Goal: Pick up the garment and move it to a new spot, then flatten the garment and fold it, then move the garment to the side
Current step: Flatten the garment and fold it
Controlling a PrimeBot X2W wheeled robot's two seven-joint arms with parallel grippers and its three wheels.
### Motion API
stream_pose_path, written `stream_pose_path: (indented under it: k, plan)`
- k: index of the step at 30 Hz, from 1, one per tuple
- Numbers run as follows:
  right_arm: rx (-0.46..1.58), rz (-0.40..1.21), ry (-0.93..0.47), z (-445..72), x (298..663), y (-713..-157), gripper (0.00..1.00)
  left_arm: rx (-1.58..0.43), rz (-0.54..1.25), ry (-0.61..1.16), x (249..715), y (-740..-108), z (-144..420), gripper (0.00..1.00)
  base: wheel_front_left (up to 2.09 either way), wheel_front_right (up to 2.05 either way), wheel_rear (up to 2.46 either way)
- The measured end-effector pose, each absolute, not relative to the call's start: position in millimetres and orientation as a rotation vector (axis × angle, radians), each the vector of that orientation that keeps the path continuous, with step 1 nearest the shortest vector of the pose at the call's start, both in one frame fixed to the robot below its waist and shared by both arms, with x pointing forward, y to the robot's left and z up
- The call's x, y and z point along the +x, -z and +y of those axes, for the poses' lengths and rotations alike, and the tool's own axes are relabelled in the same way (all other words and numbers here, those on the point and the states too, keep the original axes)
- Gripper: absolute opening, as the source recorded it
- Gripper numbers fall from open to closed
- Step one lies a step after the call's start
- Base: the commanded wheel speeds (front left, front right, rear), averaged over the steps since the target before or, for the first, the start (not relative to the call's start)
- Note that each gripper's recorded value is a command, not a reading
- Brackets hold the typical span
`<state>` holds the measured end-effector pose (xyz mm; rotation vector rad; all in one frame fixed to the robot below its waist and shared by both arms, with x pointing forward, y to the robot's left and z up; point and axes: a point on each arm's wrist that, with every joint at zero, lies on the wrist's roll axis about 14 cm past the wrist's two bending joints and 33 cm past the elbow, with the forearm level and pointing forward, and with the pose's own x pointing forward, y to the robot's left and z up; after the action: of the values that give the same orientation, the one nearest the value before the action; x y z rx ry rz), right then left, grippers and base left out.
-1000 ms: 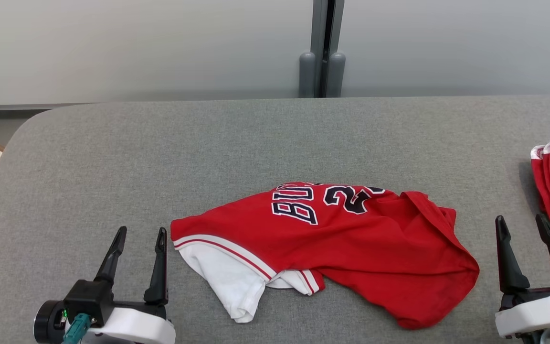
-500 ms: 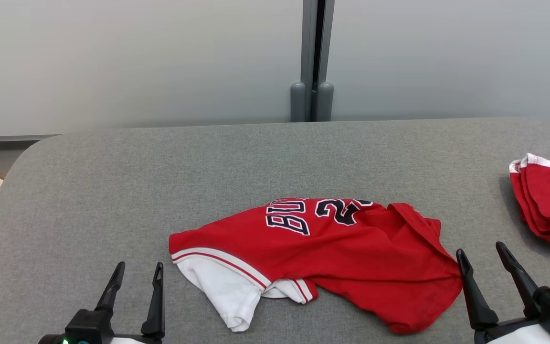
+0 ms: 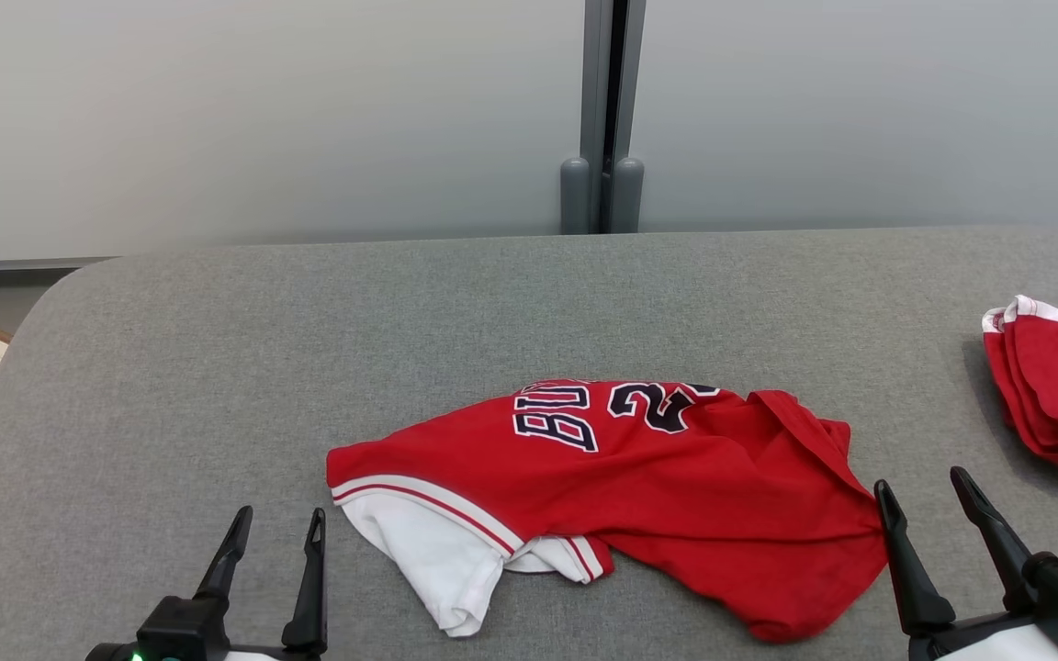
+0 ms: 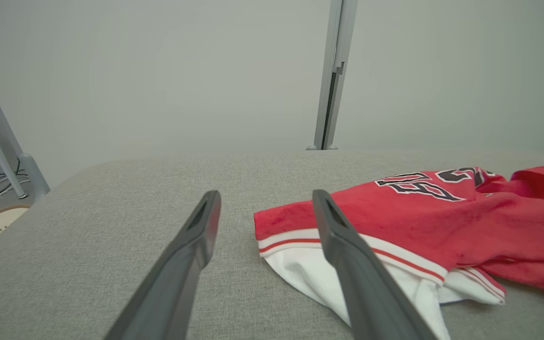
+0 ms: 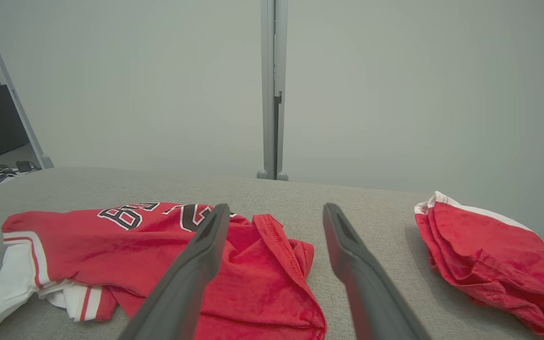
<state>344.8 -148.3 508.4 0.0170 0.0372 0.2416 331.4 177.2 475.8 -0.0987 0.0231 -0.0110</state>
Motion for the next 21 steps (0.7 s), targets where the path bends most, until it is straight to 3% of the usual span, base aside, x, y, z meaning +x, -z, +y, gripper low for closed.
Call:
stream_pose_path:
  k: [6,10,15,21]
  plan:
    - [0.025,0.038,-0.245,-147.2,347.3,-508.1,1.0,-0.107,0.022,0.048,333.1,-477.8,165.4,1.0,0.0,0.0,0.0]
    - [0.027,0.048,-0.244,-147.4,350.1,-504.2,1.0,-0.111,0.058,0.186,335.0,-473.3,124.9,1.0,0.0,0.0,0.0]
    - [0.036,0.065,-0.235,-149.1,353.7,-497.8,1.0,-0.15,0.196,0.341,321.1,-441.5,73.8,1.0,0.0,0.0,0.0]
    - [0.055,0.094,-0.204,-155.8,353.2,-487.8,1.0,-0.155,0.395,0.354,305.2,-390.4,66.5,1.0,0.0,0.0,0.0]
